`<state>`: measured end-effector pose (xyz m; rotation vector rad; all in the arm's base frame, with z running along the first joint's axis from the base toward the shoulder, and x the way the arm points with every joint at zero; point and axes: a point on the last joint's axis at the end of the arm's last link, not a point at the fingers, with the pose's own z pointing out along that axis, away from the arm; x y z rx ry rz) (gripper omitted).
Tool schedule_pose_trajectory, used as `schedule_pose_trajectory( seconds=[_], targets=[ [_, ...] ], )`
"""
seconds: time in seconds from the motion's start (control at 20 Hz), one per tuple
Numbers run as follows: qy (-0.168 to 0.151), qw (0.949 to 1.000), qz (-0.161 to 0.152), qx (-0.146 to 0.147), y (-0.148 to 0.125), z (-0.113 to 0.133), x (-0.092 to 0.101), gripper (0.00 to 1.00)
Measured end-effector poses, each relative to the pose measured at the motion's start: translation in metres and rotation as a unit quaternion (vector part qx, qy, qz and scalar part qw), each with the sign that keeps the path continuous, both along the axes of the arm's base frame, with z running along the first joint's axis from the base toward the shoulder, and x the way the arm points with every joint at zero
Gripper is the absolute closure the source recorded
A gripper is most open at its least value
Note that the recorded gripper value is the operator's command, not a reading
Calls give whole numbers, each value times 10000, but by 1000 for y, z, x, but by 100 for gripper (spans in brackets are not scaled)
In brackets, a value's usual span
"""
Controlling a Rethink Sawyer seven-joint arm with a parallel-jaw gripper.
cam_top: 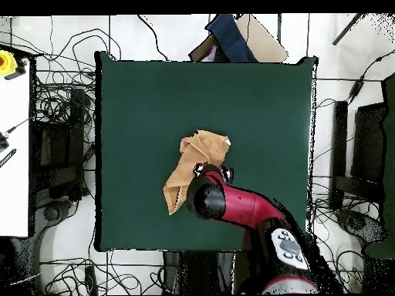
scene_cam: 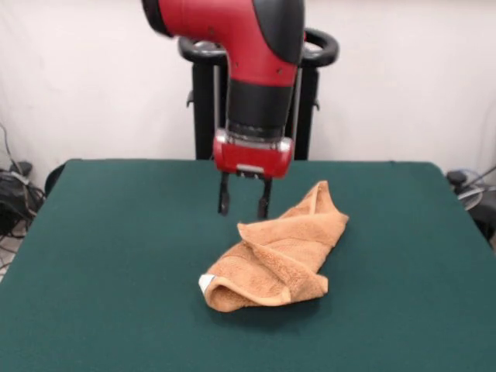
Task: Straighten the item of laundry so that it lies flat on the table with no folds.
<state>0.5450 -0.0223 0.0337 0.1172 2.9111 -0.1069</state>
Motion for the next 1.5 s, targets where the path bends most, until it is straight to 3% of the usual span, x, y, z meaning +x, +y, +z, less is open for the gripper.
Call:
schedule_pose_trajectory(
  seconds=[0.3,0.55,1.0,1.5],
  targets=[
    [169,9989,212,374,27,-33,-9,0],
    [203,9984,297,442,40,-43,-14,0],
    [-235,9976,646,37,57,-40,-3,0],
    [-284,9943,943,-410,75,-29,-4,0]
  ],
)
